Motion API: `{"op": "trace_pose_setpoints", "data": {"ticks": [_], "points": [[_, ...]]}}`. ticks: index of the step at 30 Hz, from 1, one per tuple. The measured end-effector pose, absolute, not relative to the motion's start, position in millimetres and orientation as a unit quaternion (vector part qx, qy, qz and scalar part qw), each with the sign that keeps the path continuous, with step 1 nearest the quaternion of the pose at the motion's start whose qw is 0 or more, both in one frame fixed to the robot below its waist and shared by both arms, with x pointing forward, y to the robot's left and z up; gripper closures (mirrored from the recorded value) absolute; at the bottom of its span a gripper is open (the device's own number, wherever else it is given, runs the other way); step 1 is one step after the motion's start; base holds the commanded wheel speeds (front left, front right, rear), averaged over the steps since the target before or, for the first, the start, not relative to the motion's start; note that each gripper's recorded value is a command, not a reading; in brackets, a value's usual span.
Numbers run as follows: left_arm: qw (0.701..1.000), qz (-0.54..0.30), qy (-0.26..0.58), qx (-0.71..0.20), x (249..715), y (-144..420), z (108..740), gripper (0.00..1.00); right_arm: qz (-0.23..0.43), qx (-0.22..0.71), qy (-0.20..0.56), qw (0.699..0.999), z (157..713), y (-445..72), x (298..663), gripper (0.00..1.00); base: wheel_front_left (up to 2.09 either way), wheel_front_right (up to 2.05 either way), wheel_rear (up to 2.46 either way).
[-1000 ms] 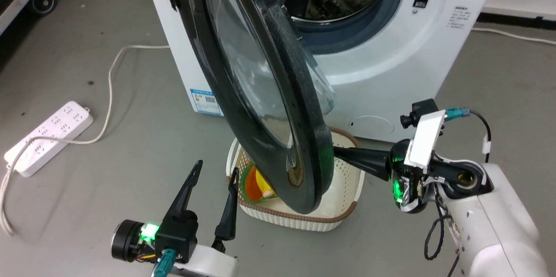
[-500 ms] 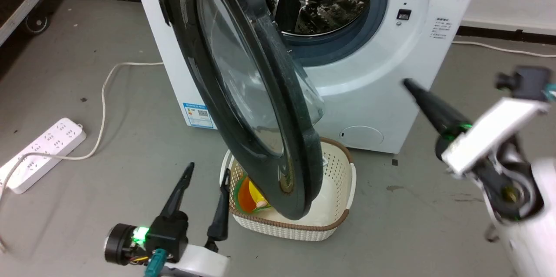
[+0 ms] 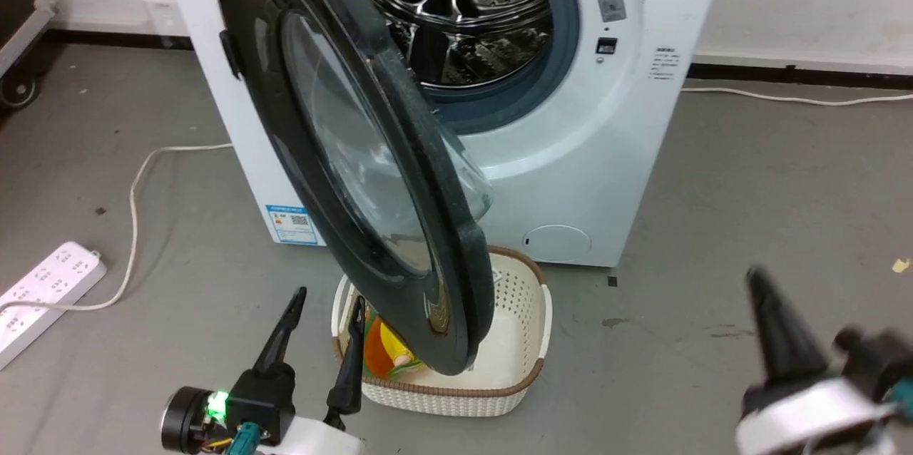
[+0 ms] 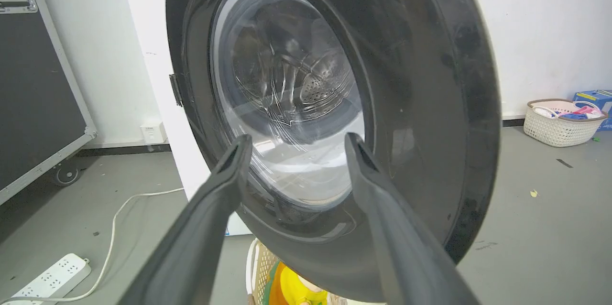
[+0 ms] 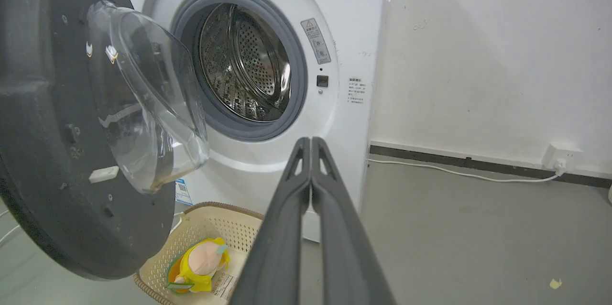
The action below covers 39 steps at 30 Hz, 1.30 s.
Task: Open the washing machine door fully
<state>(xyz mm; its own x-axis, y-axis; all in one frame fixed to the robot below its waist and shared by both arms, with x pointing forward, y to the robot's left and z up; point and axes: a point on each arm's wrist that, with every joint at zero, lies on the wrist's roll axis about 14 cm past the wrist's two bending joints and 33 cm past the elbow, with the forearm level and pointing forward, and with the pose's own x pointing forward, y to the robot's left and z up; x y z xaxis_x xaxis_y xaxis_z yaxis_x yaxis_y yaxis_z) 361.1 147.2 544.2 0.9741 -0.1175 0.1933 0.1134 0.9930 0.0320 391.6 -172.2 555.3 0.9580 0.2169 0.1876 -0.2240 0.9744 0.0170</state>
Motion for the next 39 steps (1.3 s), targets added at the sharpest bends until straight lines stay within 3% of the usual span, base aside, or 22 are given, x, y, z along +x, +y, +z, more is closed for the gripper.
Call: {"op": "trace_pose_setpoints", "data": {"ticks": [9,10,11,12,13,18,19,20,21,30,39], "points": [[0.994,-0.086,-0.07,0.01,359.8,135.2,526.5,0.0,0.072,0.039,-0.042,0.996,510.8,-161.2,351.9,1.0,0.0,0.0,0.0],[0.994,-0.087,-0.067,0.01,359.7,134.5,524.1,0.0,0.069,0.042,-0.041,0.996,510.0,-161.6,350.8,0.89,0.0,0.0,0.0],[0.994,-0.089,-0.065,0.01,359.5,133.4,522.7,0.0,0.066,0.044,-0.041,0.996,509.5,-162.0,350.4,0.89,0.0,0.0,0.0],[0.994,-0.09,-0.063,0.01,359.4,133.0,521.7,0.0,0.065,0.042,-0.041,0.996,509.7,-162.1,350.2,0.13,0.0,0.0,0.0],[0.994,-0.092,-0.062,0.01,359.1,132.1,520.7,0.0,0.064,0.042,-0.042,0.996,509.7,-161.9,350.0,0.0,0.0,0.0,0.0],[0.994,-0.097,-0.056,0.009,358.4,128.7,517.4,0.0,0.06,0.043,-0.044,0.996,510.7,-163.1,349.7,0.0,0.0,0.0,0.0],[0.993,-0.1,-0.054,0.009,358.2,127.0,515.7,0.04,0.059,0.043,-0.044,0.996,510.3,-163.6,349.7,0.0,0.0,0.0,0.0],[0.993,-0.104,-0.051,0.008,358.1,125.2,513.8,0.67,0.057,0.044,-0.043,0.996,510.0,-164.4,349.6,0.0,0.0,0.0,0.0],[0.993,-0.108,-0.048,0.007,357.9,123.4,512.1,1.0,0.056,0.044,-0.043,0.997,509.6,-165.2,349.6,0.0,0.0,0.0,0.0],[0.992,-0.088,-0.09,-0.031,364.9,134.5,540.6,1.0,0.046,0.05,-0.038,0.997,506.1,-170.3,348.6,0.0,0.0,0.0,0.0],[0.958,-0.064,-0.274,-0.062,381.1,149.7,664.2,1.0,0.043,0.059,-0.037,0.997,505.1,-171.0,347.9,0.0,0.0,0.0,0.0]]}}
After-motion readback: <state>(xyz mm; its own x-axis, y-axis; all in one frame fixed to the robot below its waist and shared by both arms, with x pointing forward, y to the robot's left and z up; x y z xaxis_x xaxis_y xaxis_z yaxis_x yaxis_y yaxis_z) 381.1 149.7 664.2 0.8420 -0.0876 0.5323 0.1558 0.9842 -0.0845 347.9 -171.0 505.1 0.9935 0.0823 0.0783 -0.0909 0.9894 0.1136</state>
